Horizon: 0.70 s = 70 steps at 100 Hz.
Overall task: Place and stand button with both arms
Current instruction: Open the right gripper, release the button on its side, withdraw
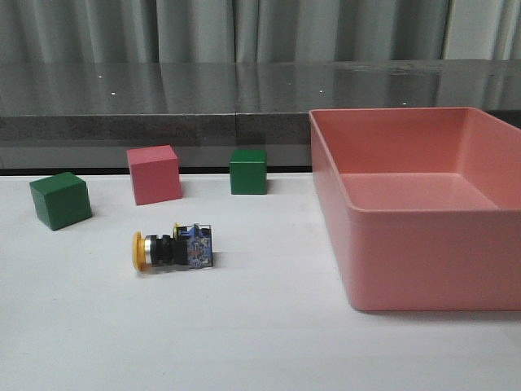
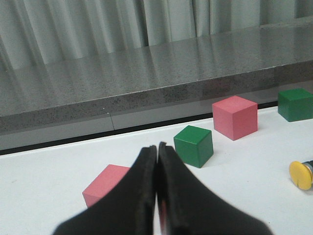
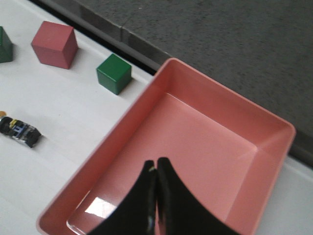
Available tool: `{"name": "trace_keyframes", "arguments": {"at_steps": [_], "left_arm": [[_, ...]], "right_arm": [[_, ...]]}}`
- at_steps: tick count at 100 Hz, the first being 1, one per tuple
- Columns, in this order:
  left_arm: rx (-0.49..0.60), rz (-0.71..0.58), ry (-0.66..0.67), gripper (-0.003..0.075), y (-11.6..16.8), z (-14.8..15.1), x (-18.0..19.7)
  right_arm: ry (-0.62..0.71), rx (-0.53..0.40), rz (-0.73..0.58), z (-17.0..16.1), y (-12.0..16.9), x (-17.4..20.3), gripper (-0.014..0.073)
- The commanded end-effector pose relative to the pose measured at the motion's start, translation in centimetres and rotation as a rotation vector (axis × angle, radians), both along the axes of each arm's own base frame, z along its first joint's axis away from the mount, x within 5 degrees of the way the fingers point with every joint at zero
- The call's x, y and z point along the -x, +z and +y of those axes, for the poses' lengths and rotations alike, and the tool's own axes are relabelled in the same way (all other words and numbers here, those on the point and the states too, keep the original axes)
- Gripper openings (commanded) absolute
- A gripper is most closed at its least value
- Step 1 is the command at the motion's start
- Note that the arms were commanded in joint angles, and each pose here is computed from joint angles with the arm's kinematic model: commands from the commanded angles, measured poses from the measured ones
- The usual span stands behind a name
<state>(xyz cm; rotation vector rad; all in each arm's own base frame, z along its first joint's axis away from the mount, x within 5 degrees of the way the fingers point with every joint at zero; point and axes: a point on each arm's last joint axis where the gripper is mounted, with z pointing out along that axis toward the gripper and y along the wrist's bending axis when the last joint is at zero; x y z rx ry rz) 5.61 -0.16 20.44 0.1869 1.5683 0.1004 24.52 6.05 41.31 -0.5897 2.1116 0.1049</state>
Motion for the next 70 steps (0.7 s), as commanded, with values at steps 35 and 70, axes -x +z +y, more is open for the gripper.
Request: {"name": "trace_keyframes", "arguments": {"at_steps": [35,70], "left_arm": [[0.101,-0.151,-0.079,-0.002,0.2,-0.6,0.2],[0.349,-0.194,-0.092,-0.002,1.0,-0.5,0.3]], "right_arm": [[-0.269,-0.08,-0.434,-5.3,-6.2,14.7,-0.0061],[-0.274,-0.073,-0.406,-5.3,-9.7,17.3,-0.0061]]}}
